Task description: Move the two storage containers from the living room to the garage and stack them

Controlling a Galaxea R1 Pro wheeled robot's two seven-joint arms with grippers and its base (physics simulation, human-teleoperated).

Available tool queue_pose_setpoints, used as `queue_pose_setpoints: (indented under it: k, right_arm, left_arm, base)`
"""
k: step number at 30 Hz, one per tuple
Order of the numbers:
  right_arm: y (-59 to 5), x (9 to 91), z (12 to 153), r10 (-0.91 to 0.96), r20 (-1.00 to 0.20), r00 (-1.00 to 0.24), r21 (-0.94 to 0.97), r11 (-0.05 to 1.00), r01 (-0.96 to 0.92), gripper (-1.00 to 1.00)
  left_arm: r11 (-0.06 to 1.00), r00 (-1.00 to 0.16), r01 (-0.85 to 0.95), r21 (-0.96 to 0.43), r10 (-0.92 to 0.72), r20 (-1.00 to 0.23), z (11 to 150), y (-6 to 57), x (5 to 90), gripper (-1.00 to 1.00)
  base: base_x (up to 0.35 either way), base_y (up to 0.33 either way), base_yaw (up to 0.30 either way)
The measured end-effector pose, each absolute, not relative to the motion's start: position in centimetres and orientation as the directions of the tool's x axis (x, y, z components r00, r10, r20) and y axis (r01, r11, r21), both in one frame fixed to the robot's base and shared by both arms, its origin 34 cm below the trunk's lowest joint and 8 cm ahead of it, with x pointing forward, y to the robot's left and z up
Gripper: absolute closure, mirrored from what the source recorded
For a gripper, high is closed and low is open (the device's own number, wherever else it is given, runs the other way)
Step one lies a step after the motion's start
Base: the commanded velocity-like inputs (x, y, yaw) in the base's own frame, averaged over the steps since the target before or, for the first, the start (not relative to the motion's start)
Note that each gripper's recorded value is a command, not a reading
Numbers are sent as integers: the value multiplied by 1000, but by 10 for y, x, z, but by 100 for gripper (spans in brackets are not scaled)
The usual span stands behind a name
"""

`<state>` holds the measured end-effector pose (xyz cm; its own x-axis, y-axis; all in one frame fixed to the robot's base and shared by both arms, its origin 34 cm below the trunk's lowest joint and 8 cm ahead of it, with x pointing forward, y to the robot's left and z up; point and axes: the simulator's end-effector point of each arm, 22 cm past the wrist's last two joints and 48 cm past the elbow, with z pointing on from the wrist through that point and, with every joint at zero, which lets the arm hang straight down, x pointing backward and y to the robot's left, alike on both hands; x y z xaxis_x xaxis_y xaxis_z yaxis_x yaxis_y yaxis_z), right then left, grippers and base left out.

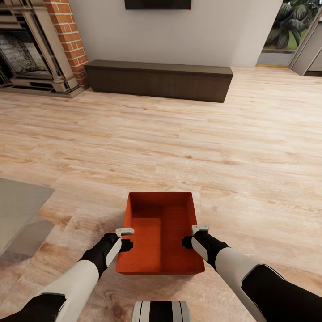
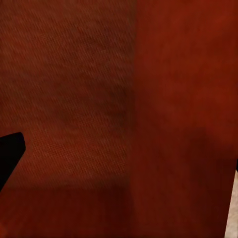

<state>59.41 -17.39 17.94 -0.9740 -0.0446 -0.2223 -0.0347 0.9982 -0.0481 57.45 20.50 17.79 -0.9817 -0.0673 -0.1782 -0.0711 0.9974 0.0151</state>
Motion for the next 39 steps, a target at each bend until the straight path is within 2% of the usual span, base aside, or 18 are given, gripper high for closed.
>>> queue_pose_setpoints:
  k: [36, 39]
  right_arm:
    - [-188, 586, 160, -32, -205, -978, -60, 998, -20, -100]
    - [-188, 586, 160, -32, -205, -978, -60, 998, -20, -100]
  left_arm:
    - [997, -985, -72, 16, -68, -160, 161, 205, 566, -100]
    - [995, -985, -78, 58, -67, -160, 161, 214, 565, -100]
  base:
    - [0, 0, 0]
    - [0, 0, 0]
